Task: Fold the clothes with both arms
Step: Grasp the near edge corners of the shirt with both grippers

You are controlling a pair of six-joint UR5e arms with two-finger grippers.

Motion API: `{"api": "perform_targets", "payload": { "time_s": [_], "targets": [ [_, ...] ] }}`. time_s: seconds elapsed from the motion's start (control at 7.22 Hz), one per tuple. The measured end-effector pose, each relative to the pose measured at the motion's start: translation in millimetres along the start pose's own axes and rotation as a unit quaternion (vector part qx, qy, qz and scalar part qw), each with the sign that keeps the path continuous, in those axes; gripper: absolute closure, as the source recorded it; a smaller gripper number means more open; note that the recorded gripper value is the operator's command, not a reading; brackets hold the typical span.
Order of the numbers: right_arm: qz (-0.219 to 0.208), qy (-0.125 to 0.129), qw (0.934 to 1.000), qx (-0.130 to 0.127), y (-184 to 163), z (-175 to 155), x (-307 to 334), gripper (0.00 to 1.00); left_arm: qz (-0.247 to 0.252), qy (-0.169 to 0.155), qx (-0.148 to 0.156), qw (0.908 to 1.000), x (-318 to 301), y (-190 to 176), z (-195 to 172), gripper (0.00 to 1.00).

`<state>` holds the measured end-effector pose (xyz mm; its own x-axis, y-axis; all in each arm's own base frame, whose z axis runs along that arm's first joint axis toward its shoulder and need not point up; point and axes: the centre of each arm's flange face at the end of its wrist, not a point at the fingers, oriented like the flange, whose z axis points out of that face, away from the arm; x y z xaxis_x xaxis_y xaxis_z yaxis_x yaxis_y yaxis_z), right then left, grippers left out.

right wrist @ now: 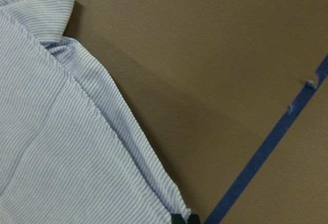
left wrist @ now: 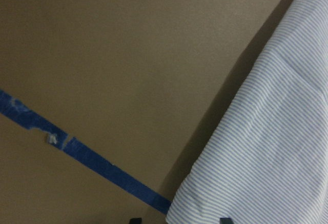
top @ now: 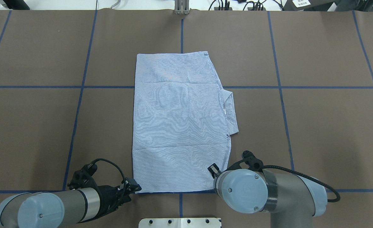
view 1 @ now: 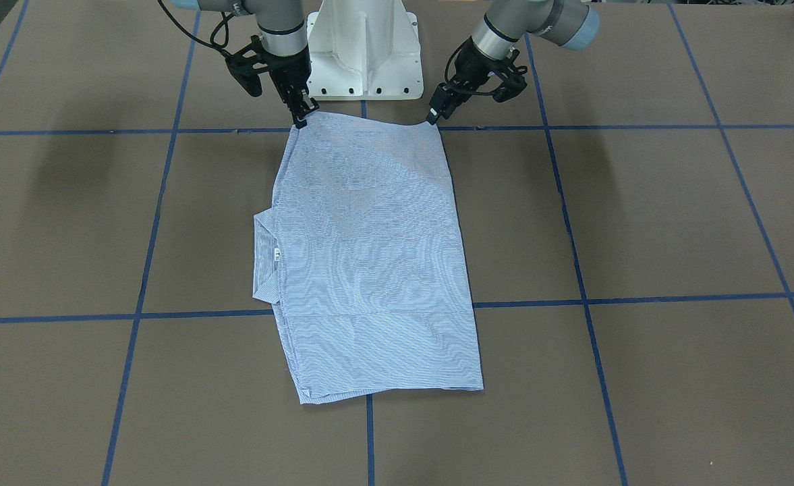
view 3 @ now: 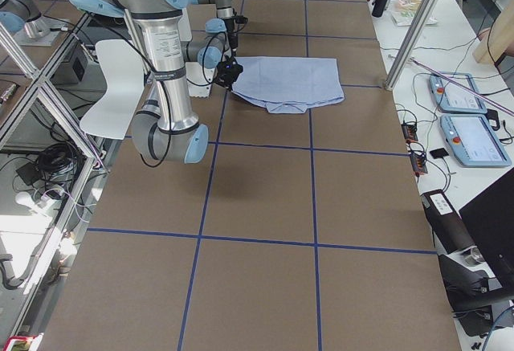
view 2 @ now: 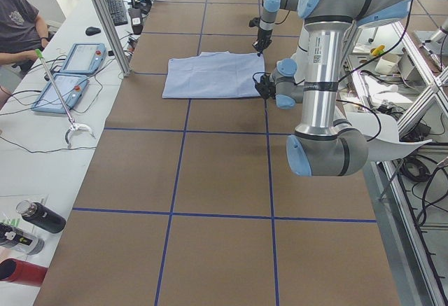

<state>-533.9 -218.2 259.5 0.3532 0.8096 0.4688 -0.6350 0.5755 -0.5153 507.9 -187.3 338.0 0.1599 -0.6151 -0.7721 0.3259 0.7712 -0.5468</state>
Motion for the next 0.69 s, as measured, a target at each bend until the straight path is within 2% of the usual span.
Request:
{"api": "perform_targets", "payload": {
  "time_s": [0.28,0.42,0.55,0.69],
  "targets": [
    [0.0,0.0,1.0,0.0,0.0,0.0,0.1,1.0,0.002,-0.006,0.003,1.0,2.4,3.6,8.1,0.52],
    [-0.001,0.0,1.0,0.0,0.1,-0.1,0.2,1.0,0.003,-0.008,0.005,1.0,2.1,3.7,11.9,0.79],
    [-0.001,0.001,1.0,0.0,0.2,0.0,0.3,1.0,0.002,-0.008,0.005,1.0,2.7,4.2,13.4,1.0],
    [-0.001,0.001,1.0,0.0,0.3,0.1,0.5,1.0,0.001,-0.007,0.005,1.0,3.8,4.6,13.8,1.0]
  ]
}}
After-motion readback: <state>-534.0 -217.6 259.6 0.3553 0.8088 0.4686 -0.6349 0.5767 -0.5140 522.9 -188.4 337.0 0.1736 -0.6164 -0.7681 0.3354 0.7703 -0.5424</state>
